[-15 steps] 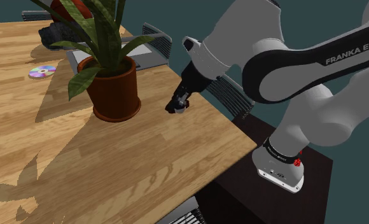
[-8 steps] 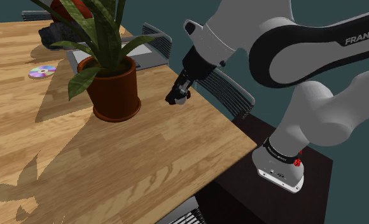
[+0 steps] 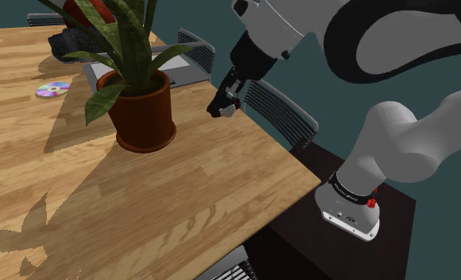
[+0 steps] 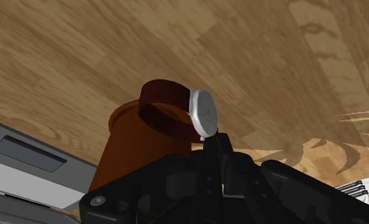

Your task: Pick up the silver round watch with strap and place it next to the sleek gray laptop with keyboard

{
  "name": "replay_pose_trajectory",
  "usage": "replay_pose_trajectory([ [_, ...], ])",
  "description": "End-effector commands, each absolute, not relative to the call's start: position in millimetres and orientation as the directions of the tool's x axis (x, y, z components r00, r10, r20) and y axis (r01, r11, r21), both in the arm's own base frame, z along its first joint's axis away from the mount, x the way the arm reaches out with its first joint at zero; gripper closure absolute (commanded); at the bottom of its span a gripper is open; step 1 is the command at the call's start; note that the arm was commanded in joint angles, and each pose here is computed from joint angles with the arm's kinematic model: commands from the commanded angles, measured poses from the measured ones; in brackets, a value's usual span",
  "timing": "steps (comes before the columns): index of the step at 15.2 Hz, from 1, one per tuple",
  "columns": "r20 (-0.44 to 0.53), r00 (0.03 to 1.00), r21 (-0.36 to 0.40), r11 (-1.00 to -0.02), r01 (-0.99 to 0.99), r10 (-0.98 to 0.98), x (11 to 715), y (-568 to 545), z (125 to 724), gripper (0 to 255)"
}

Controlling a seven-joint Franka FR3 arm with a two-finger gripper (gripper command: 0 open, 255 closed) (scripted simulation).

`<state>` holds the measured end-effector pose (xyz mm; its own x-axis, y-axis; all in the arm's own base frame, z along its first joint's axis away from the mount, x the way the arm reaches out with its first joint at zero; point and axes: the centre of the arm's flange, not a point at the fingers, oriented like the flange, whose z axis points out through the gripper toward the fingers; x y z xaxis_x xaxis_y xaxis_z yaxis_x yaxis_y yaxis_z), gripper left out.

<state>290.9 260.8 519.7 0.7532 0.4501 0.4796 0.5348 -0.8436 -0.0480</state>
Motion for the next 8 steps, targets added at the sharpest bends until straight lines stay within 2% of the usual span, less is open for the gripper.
replay_pose_trajectory([
  [1,0.479,0.753,-0.048,-0.844,0.535,0.45,290.5,260.5,530.4,255],
  [8,0.479,0.753,-0.048,-0.844,0.535,0.45,290.5,260.5,567.4,255],
])
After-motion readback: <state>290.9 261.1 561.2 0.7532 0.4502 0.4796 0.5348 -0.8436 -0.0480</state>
